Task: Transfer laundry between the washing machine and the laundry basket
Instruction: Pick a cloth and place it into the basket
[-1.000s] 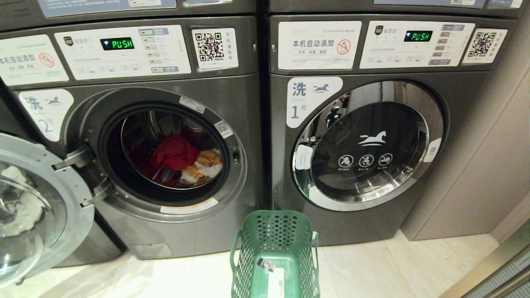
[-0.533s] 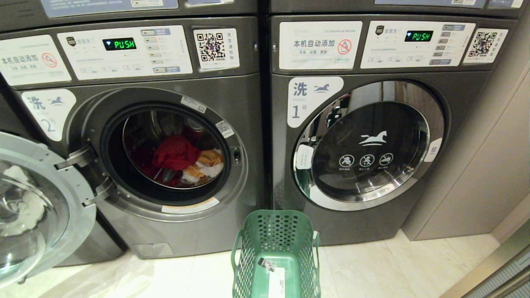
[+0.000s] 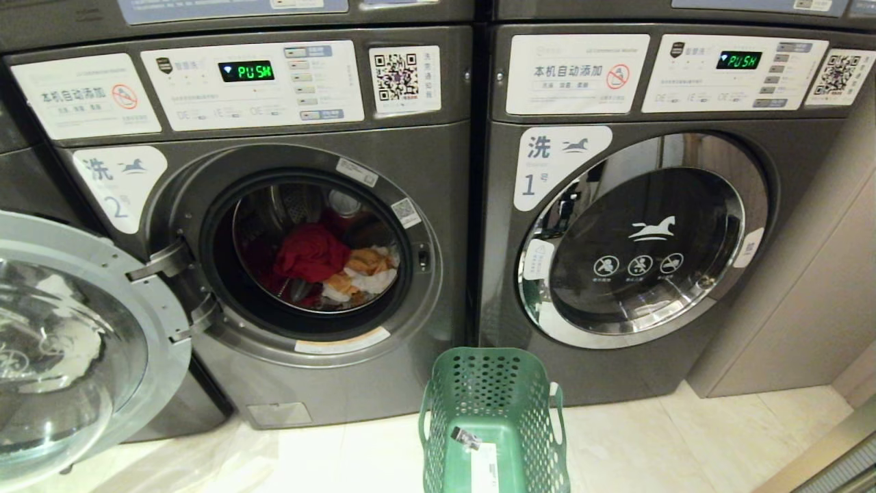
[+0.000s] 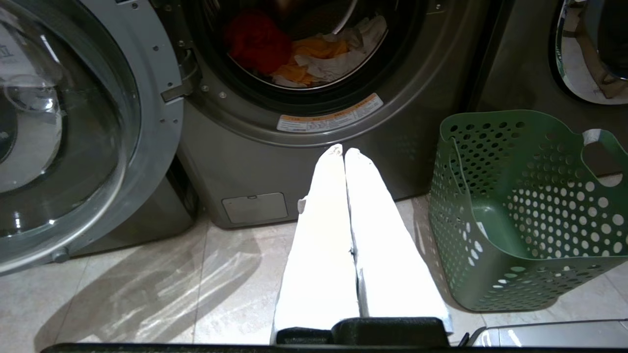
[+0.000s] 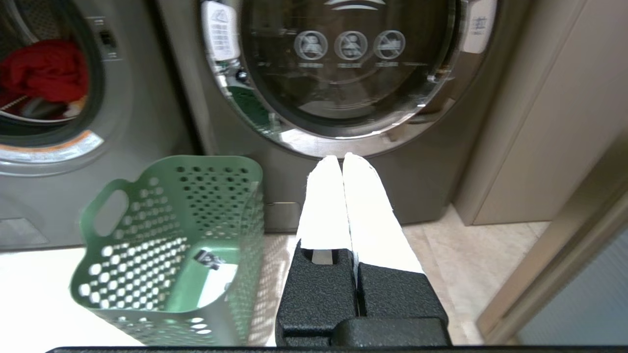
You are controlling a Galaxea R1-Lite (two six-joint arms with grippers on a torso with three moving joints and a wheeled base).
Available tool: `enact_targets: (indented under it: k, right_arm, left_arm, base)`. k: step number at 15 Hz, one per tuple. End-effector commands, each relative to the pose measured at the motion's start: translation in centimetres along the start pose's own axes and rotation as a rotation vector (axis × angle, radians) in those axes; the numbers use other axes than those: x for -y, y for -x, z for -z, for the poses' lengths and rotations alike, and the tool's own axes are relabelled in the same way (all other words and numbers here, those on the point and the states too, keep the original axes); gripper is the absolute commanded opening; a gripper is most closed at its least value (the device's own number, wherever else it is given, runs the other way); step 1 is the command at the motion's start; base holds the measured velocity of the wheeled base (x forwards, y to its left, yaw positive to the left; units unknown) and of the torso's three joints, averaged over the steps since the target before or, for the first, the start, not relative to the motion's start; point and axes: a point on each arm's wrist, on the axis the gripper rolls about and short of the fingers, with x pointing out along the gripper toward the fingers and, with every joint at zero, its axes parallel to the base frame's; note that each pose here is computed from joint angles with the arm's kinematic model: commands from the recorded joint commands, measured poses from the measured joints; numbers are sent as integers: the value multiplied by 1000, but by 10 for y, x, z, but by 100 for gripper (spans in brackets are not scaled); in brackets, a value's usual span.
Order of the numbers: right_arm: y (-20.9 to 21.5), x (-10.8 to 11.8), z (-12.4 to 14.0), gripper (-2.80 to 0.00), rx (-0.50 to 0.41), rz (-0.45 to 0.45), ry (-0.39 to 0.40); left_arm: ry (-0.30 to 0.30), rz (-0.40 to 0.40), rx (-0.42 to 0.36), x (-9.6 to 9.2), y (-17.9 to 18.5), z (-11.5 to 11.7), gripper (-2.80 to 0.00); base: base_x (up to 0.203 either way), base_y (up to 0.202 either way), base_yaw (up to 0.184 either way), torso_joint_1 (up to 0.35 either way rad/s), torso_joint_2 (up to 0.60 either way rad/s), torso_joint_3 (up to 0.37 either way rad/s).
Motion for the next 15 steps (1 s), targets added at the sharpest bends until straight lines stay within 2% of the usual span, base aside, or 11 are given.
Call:
enact_targets:
  k: [1, 15]
  right_arm:
    - [-2, 0, 10, -280, -33, 0, 1]
    - [-2, 0, 10, -280, -34, 0, 1]
  left_arm:
    - [0, 0, -3, 0, 0, 0, -280]
    - [2, -1, -3, 0, 0, 0, -280]
  base:
    - [0, 195, 1, -7, -1, -1]
    - [0, 195, 0, 3, 2, 1]
